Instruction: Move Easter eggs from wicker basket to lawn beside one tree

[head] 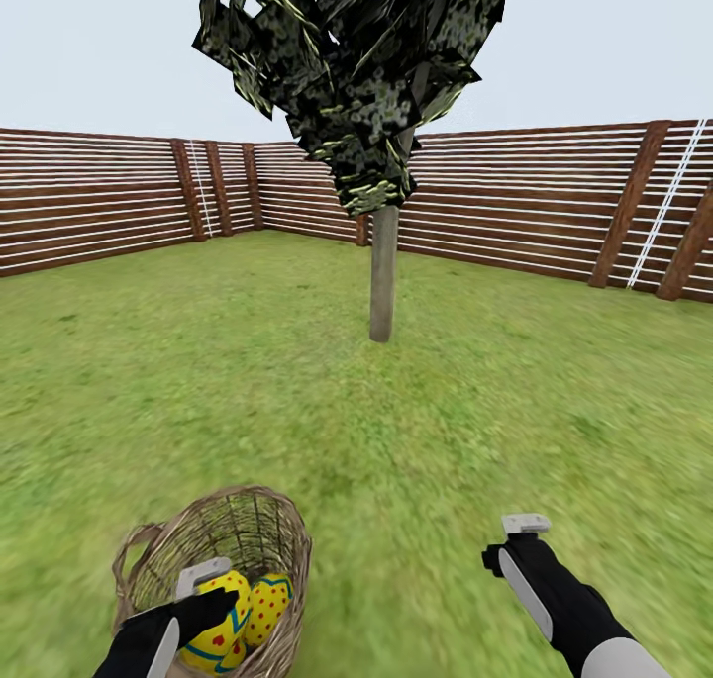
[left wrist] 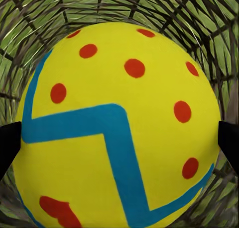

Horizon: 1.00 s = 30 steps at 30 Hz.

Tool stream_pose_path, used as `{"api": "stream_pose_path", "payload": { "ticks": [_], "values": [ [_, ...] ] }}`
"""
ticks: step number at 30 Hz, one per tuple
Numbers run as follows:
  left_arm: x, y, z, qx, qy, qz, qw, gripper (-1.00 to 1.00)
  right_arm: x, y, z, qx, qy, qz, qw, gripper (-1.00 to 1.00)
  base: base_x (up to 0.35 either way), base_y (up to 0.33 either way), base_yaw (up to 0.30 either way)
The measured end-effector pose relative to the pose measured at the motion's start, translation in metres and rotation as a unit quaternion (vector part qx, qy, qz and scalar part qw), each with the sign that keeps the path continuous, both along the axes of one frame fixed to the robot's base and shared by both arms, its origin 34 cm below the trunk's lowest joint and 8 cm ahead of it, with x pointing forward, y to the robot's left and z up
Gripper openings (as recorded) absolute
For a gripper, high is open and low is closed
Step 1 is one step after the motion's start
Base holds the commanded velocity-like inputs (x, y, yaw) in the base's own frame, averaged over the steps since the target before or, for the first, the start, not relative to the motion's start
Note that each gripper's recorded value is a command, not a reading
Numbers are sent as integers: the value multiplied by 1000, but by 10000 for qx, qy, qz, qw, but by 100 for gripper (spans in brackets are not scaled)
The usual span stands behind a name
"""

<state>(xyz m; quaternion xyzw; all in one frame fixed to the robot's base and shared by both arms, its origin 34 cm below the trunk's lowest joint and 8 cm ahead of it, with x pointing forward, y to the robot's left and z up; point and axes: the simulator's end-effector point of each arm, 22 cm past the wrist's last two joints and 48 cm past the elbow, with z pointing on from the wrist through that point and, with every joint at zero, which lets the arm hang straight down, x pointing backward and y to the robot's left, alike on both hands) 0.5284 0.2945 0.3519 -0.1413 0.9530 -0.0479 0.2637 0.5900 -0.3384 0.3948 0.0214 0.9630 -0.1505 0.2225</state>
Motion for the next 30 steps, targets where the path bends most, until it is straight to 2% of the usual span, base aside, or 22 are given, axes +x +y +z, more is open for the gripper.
{"api": "stream_pose_path", "payload": {
  "ticks": [5, 9, 10, 12, 14, 26, 30],
  "values": [
    [1, -2, 9, -17, 24, -6, 10000, -100, -2, -3, 5, -20, 48, -29, 10000, 100, 0, 0, 0],
    [-1, -11, 13, -82, 87, -24, 9999, -100, 4, -3, 14, -13, -87, -40, 10000, 100, 0, 0, 0],
    [-1, -12, 15, -91, 97, -26, 9999, -100, 5, -1, 16, -35, -85, 27, 10000, 100, 0, 0, 0],
    [0, -13, 19, -98, 102, -26, 9999, -100, 6, 14, 18, -173, -53, 400, 9990, 100, 0, 0, 0],
    [1, -12, 23, -105, 97, -8, 9999, -100, 6, 21, 21, -234, -31, 561, 9981, 100, 0, 0, 0],
    [8, -10, 51, -114, 74, 37, 9999, -100, 10, 22, 45, -248, -3, 594, 9979, 100, 0, 0, 2],
    [9, -10, 59, -113, 74, 31, 9999, -100, 11, 21, 53, -261, 14, 586, 9979, 100, 0, 0, 157]
  ]
}}
